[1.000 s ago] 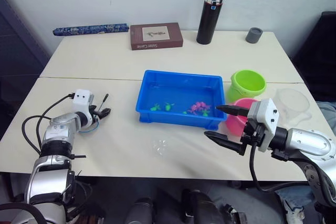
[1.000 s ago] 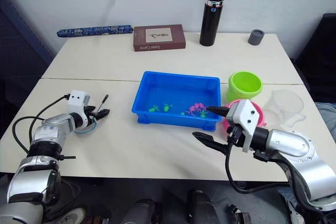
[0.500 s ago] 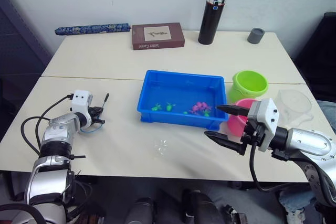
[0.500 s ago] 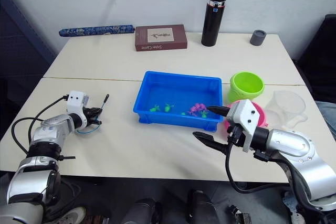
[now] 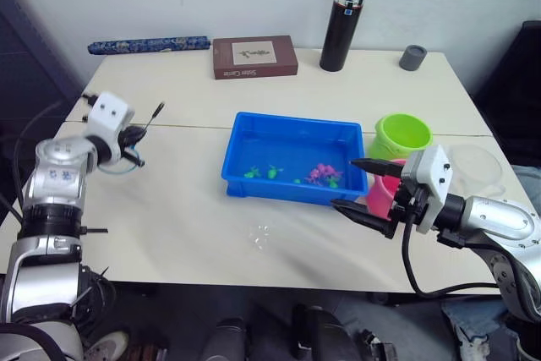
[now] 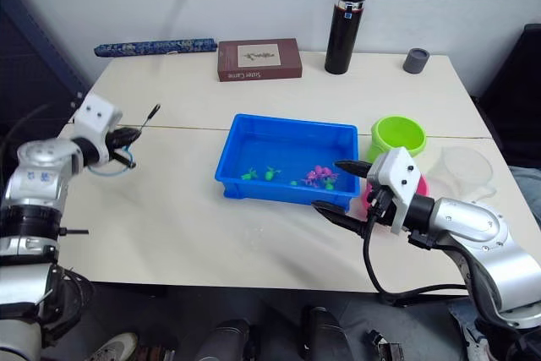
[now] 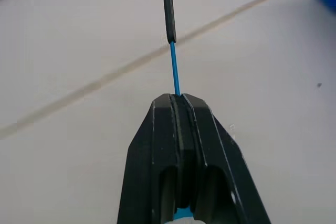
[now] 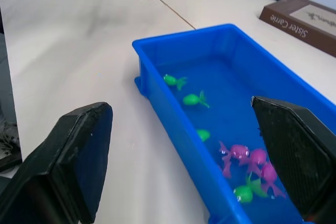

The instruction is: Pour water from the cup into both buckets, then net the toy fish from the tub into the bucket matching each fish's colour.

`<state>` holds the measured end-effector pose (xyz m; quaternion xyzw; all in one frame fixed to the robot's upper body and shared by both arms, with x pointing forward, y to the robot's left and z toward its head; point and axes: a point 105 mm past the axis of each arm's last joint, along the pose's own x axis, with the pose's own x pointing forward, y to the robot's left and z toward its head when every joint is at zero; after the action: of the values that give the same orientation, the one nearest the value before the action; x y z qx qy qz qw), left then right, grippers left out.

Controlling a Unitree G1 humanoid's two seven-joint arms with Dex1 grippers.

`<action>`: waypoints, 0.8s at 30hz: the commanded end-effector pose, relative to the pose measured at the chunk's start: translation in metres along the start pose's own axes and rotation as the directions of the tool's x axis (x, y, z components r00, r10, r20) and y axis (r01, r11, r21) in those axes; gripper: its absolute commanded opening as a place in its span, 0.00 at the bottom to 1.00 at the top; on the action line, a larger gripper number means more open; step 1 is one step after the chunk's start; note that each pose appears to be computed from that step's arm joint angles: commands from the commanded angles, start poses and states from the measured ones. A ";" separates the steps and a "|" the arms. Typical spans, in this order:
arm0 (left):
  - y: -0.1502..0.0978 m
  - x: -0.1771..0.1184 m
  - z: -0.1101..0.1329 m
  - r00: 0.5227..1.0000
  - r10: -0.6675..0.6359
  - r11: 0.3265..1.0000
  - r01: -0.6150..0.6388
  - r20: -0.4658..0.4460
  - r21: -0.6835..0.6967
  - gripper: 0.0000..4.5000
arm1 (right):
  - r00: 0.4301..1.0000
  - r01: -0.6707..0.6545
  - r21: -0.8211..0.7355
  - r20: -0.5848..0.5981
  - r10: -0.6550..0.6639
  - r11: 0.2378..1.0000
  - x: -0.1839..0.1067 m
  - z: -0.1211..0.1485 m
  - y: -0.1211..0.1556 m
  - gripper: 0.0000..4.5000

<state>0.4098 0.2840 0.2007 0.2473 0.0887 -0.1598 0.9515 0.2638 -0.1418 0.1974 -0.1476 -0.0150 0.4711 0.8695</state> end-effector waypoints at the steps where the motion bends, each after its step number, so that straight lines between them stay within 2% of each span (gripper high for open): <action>1: -0.010 0.001 0.038 0.995 -0.070 0.990 0.061 0.067 0.124 0.00 | 1.000 0.005 -0.005 0.010 -0.005 1.000 -0.001 0.007 -0.003 1.00; 2: -0.017 0.002 0.049 0.990 -0.107 0.986 0.093 0.092 0.140 0.00 | 1.000 0.004 -0.002 0.008 -0.004 1.000 -0.001 0.007 -0.003 1.00; 4: -0.047 0.004 0.073 0.951 -0.270 0.954 0.244 0.149 0.174 0.00 | 1.000 0.005 -0.005 -0.012 -0.005 1.000 0.000 0.006 -0.006 1.00; 7: -0.095 0.002 0.087 0.849 -0.510 0.838 0.455 0.139 0.300 0.00 | 0.999 0.007 0.008 -0.037 -0.007 1.000 0.005 0.005 -0.010 1.00; 10: -0.128 -0.003 0.097 0.742 -0.654 0.736 0.579 0.146 0.350 0.00 | 0.997 0.010 0.034 -0.076 -0.007 0.999 0.009 0.002 -0.014 1.00; 14: -0.158 -0.008 0.105 0.612 -0.774 0.621 0.683 0.161 0.385 0.00 | 0.991 -0.028 0.084 -0.130 0.039 0.996 0.015 -0.002 -0.010 1.00; 15: -0.161 -0.009 0.105 0.593 -0.789 0.603 0.695 0.161 0.391 0.00 | 0.990 -0.039 0.095 -0.132 0.052 0.995 0.016 -0.002 -0.008 1.00; 18: -0.181 -0.013 0.104 0.497 -0.858 0.498 0.744 0.129 0.445 0.00 | 0.982 -0.099 0.145 -0.143 0.120 0.984 0.019 0.000 0.000 1.00; 20: -0.187 -0.015 0.104 0.458 -0.881 0.457 0.757 0.119 0.468 0.00 | 0.980 -0.110 0.161 -0.148 0.134 0.981 0.019 0.001 0.002 1.00; 24: -0.206 -0.025 0.106 0.320 -0.944 0.315 0.799 0.080 0.512 0.00 | 0.971 -0.124 0.163 -0.185 0.153 0.979 0.022 -0.003 0.006 1.00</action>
<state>0.3319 0.0755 0.1961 0.2920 0.0222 -0.6925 0.6593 0.2767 -0.1272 0.1818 -0.1114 0.1312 0.5010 0.8482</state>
